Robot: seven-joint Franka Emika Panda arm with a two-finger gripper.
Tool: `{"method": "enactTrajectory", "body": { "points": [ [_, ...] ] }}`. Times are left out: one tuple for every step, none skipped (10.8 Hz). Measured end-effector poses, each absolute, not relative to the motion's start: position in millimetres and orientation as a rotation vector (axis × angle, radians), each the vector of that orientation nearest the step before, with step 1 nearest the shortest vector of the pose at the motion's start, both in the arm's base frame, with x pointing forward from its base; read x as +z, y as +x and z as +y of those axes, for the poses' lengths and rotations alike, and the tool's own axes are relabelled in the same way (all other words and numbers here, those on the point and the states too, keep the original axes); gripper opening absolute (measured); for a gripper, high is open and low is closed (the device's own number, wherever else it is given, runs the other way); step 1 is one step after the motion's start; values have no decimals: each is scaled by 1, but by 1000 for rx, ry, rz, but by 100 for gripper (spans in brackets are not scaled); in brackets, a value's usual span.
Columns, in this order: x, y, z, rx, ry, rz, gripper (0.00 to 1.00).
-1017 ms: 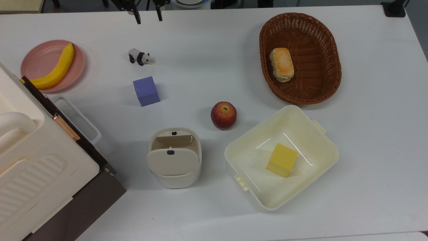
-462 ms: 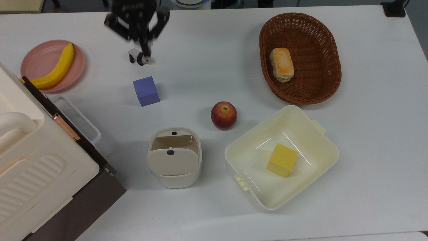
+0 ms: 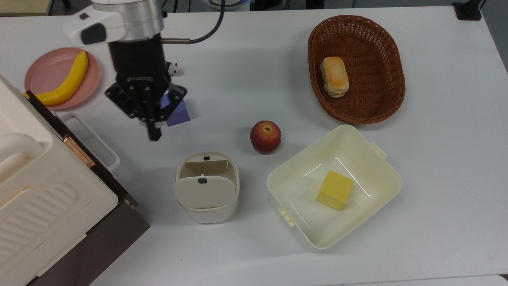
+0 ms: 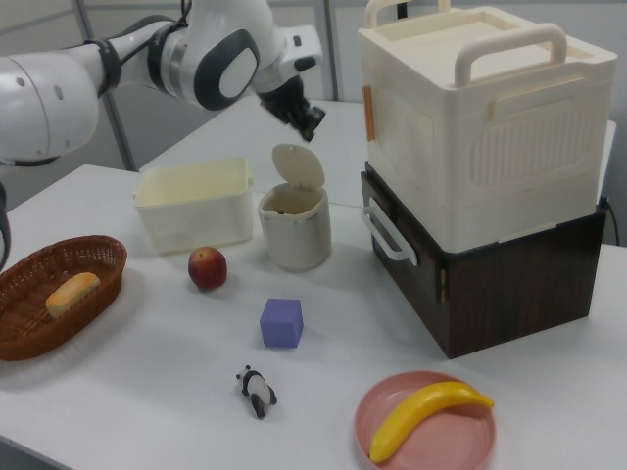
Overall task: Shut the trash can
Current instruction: 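Move the gripper over to the raised lid of the cream trash can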
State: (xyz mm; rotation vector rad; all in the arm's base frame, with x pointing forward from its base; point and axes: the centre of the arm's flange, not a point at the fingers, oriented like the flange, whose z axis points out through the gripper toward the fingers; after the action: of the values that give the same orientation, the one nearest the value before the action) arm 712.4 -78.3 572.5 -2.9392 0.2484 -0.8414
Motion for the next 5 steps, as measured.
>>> {"method": "enactTrajectory", "body": {
  "points": [
    [581, 716, -89, -936, -2917, 273, 1],
    [585, 718, -95, -976, -2906, 285, 1],
    [584, 719, -93, -987, -2900, 281, 1],
    [579, 722, -87, -980, -2895, 275, 1],
    [569, 728, -77, -982, -2884, 268, 1]
  ]
}}
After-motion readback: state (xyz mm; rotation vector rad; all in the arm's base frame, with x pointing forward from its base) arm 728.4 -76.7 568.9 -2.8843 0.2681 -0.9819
